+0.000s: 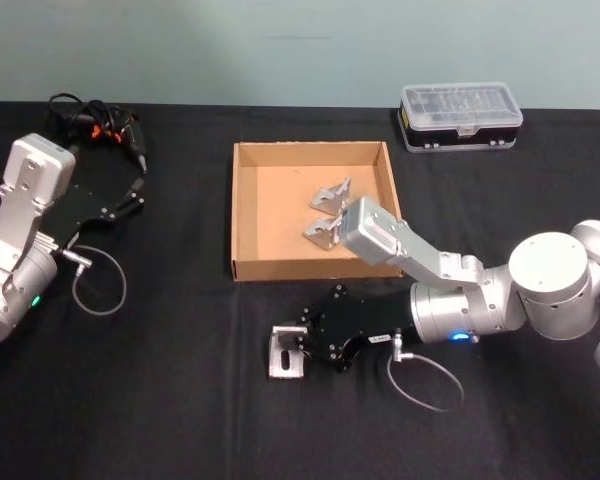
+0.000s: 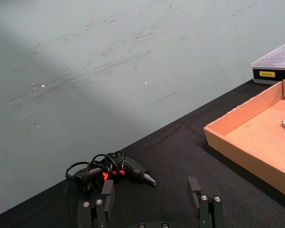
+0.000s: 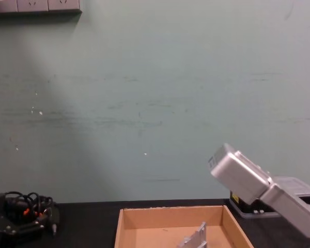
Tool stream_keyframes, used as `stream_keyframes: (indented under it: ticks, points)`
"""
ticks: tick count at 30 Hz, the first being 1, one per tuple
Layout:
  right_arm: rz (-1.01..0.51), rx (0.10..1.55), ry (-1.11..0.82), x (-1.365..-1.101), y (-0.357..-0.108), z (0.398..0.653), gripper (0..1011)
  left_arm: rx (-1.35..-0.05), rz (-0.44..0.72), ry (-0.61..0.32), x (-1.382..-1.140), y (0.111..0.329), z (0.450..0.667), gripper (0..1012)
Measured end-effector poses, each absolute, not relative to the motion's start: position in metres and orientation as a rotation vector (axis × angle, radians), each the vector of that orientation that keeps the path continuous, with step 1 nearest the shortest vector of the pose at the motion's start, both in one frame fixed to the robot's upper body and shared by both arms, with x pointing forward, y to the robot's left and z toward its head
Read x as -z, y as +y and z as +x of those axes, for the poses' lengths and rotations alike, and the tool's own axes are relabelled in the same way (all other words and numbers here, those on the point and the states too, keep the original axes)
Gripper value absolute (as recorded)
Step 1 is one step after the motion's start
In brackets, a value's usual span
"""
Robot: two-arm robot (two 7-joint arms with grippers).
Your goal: Use one hand to pick up the angle iron from the table and place it into the box.
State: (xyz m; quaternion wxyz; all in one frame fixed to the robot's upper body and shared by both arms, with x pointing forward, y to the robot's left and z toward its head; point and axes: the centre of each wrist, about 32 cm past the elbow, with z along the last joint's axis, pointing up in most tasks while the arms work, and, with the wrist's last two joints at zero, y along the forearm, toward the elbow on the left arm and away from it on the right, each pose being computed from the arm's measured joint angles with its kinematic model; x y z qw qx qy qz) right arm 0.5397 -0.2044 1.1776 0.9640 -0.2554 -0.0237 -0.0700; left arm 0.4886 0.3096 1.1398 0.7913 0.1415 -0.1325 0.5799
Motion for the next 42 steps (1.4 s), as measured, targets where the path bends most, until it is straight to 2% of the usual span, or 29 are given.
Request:
stream_keyframes:
  ticks: [17,28,34,42]
  points:
    - [-0.465,0.18,-0.075,-1.193,-0.213,0.539,110,-1.248,0.304,-0.285,-1.14,0.31,0.489,1000]
    - [-0.374,0.262,-0.134,-1.223,-0.223,0.547,110,-1.248,0.304,-0.285,-1.14,0.31,0.489,1000]
    - [-0.319,0.366,-0.187,-1.238,-0.227,0.561,110,-1.248,0.305,-0.285,-1.14,0.31,0.489,1000]
    - [-0.327,0.455,-0.232,-1.238,-0.224,0.585,110,-1.248,0.304,-0.285,-1.14,0.31,0.489,1000]
